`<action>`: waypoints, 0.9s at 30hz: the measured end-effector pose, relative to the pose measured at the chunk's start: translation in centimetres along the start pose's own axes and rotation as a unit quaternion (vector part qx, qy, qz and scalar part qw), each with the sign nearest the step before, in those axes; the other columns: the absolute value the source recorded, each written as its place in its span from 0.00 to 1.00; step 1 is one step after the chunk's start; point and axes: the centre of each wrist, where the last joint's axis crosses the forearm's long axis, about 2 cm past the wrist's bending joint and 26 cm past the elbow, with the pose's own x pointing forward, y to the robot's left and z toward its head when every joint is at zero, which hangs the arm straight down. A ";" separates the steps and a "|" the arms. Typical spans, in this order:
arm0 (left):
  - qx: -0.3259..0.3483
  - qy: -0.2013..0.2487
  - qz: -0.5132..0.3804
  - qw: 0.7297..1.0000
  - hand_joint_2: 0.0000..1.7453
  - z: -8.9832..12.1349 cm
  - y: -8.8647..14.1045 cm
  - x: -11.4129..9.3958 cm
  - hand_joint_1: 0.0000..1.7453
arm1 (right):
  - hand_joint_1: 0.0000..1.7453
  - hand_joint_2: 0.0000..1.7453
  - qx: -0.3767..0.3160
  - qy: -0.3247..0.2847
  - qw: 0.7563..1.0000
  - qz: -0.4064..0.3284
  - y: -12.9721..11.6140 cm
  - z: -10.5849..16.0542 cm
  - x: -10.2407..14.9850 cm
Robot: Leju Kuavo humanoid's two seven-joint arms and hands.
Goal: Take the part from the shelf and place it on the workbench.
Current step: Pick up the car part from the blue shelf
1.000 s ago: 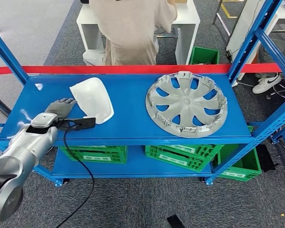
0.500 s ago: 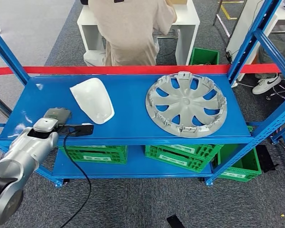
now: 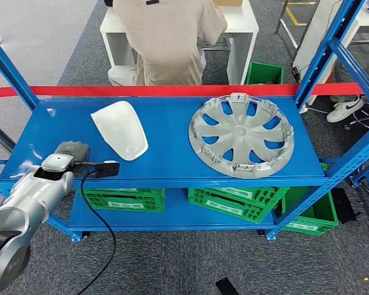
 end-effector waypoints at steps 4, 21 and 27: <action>0.002 0.000 0.000 1.000 1.00 0.0 0.0 0.0 1.00 | 0.00 0.00 0.000 0.000 1.000 0.000 0.0 0.0 0.0; 0.022 -0.005 -0.013 1.000 1.00 0.0 -0.1 0.0 0.83 | 0.00 0.00 -0.001 0.000 1.000 0.003 0.0 0.0 0.0; 0.022 -0.005 -0.013 1.000 1.00 0.0 -0.1 0.0 0.83 | 0.00 0.00 -0.001 0.000 1.000 0.003 0.0 0.0 0.0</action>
